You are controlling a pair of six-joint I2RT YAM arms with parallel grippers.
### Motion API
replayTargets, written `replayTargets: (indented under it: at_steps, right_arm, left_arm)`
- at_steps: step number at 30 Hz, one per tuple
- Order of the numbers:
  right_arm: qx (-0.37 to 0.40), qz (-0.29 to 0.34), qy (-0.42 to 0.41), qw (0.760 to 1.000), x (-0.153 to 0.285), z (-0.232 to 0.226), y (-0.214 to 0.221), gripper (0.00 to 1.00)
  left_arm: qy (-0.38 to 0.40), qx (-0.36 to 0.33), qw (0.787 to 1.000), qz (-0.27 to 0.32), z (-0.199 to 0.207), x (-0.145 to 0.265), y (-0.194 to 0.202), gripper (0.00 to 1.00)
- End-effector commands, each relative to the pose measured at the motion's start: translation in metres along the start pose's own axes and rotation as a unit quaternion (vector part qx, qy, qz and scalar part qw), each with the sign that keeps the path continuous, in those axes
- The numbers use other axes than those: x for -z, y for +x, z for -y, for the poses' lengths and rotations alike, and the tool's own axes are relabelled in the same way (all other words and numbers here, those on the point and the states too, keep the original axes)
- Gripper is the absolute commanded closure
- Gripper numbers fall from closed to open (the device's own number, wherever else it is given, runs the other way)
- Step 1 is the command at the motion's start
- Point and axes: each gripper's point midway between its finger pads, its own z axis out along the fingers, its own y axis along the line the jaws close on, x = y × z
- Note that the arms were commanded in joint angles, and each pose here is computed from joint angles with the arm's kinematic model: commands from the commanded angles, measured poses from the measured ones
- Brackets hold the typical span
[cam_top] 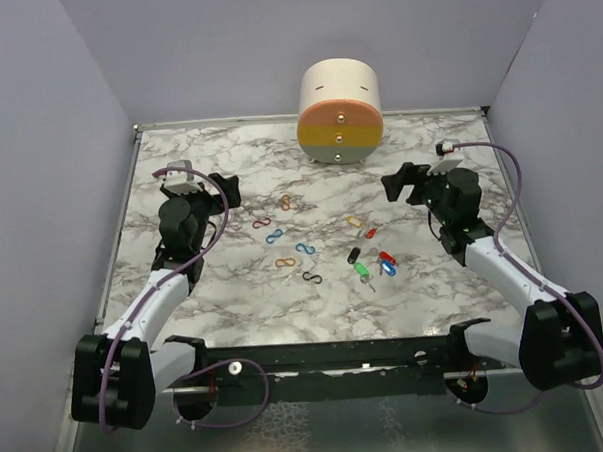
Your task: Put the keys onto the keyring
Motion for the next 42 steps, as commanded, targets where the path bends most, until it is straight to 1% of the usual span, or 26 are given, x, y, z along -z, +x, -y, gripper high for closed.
replayTargets:
  at_steps: [1,8,10,13,15,18,20,21,24,28,33,37,42]
  right_arm:
    - [-0.018,0.004,-0.009,1.000,0.006,-0.006,-0.007,0.00]
    - [-0.048,-0.017,-0.027,0.998,0.006,-0.013,0.005,0.00]
    - [-0.042,-0.043,-0.011,0.998,0.003,-0.008,0.008,0.00]
    - [-0.027,-0.094,0.007,0.995,0.005,-0.003,0.017,0.00]
    - [-0.018,-0.093,0.000,0.995,0.010,-0.005,0.019,0.00]
    - [-0.037,-0.079,-0.002,0.996,0.025,-0.008,0.018,0.00]
    - [-0.045,-0.067,-0.014,0.997,0.040,-0.015,0.015,0.00]
    - [-0.043,-0.049,-0.023,0.998,0.049,-0.019,0.007,0.00]
    - [-0.040,-0.030,-0.033,0.998,0.063,-0.025,-0.003,0.01]
    - [-0.033,-0.040,-0.056,0.997,0.073,-0.035,-0.004,0.03]
    - [-0.022,-0.066,-0.059,0.996,0.071,-0.033,0.009,0.04]
    - [-0.030,-0.087,-0.063,0.994,0.066,-0.032,0.023,0.05]
    - [-0.051,-0.111,-0.084,0.989,0.058,-0.039,0.038,0.09]
  left_arm:
    - [0.001,0.010,1.000,0.009,0.002,0.004,-0.003,0.01]
    - [0.040,0.033,0.998,-0.024,0.020,0.001,0.005,0.01]
    - [0.036,0.058,0.997,-0.028,0.021,0.003,0.005,0.01]
    - [0.045,0.080,0.994,-0.062,0.024,0.011,0.022,0.01]
    - [0.053,0.086,0.993,-0.062,0.025,0.025,0.029,0.01]
    - [0.043,0.094,0.994,-0.037,0.017,0.046,0.030,0.01]
    - [0.047,0.093,0.994,-0.031,0.018,0.058,0.027,0.03]
    - [0.045,0.087,0.995,-0.030,0.019,0.063,0.022,0.04]
    - [0.026,0.074,0.996,-0.033,0.015,0.076,0.011,0.04]
    - [0.022,0.070,0.996,-0.043,0.016,0.084,0.010,0.05]
    - [0.037,0.084,0.994,-0.060,0.018,0.084,0.028,0.06]
    - [0.054,0.098,0.991,-0.072,0.024,0.080,0.040,0.09]
    - [0.054,0.065,0.992,-0.095,0.033,0.072,0.051,0.10]
